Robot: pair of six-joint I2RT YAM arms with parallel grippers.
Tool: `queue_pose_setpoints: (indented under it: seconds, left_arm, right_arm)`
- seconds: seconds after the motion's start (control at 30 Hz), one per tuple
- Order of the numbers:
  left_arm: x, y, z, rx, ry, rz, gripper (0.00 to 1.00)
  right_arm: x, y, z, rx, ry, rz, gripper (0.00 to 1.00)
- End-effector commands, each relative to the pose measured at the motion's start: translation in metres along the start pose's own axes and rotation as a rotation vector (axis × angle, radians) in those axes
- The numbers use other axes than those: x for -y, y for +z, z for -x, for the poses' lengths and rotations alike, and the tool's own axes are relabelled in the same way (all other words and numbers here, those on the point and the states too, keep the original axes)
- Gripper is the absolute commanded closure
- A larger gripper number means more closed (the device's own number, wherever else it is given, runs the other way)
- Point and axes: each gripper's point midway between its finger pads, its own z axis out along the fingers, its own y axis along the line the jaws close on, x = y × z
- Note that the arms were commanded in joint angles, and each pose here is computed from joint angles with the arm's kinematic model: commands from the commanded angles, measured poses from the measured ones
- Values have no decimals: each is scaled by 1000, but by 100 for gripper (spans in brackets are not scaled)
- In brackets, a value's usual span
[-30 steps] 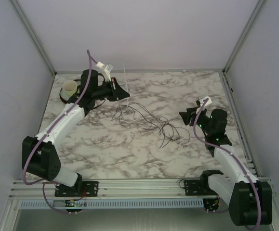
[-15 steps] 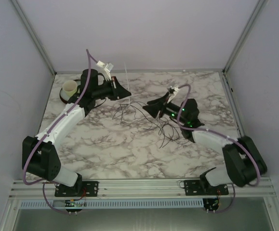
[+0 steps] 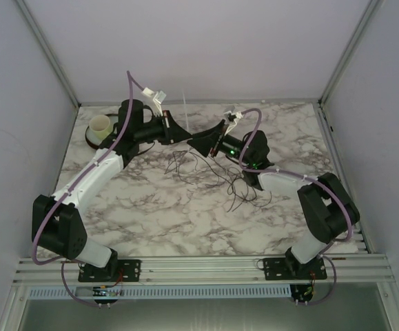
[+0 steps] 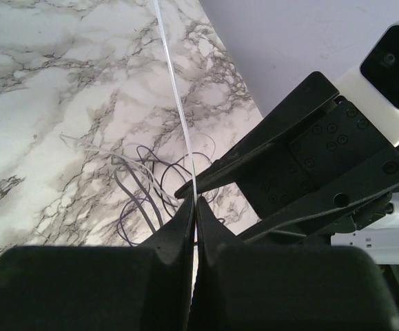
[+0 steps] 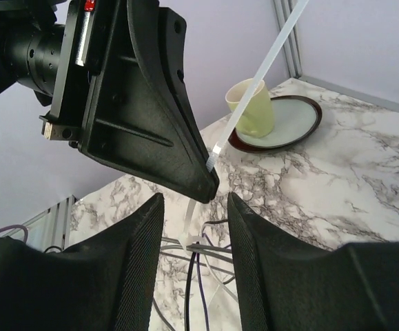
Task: Zip-tie the wires
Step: Adjust the cable at the center of the board, then adjust the ribbon.
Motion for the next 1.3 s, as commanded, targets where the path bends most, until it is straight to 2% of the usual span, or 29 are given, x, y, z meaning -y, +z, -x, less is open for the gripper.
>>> queue_pose_setpoints:
  seconds: [0.0, 0.3, 0.37, 0.47, 0.57, 0.87, 1.27]
  left_arm:
    - [9, 1, 3, 13, 23, -40, 100]
    - [13, 2, 4, 17, 27, -47, 100]
    - [15, 1, 5, 18, 26, -51, 100]
    - [16, 2, 6, 22, 27, -56, 100]
    - [16, 3, 5, 21, 25, -57, 100]
    - [19, 7, 17, 40, 38, -55, 100]
    - [27, 11, 43, 55, 91, -49, 100]
  right_arm:
    - [-14, 12, 8, -5, -35, 62, 60]
    - [-6, 12, -6, -37, -5, 45, 71]
    - [-7, 13, -8, -39, 2, 53, 75]
    - [-8, 14, -11, -48, 8, 65, 87]
    - [-8, 14, -14, -56, 14, 68, 92]
    - [-7, 7, -30, -100, 20, 51, 96]
    - [0, -5, -67, -216, 14, -11, 96]
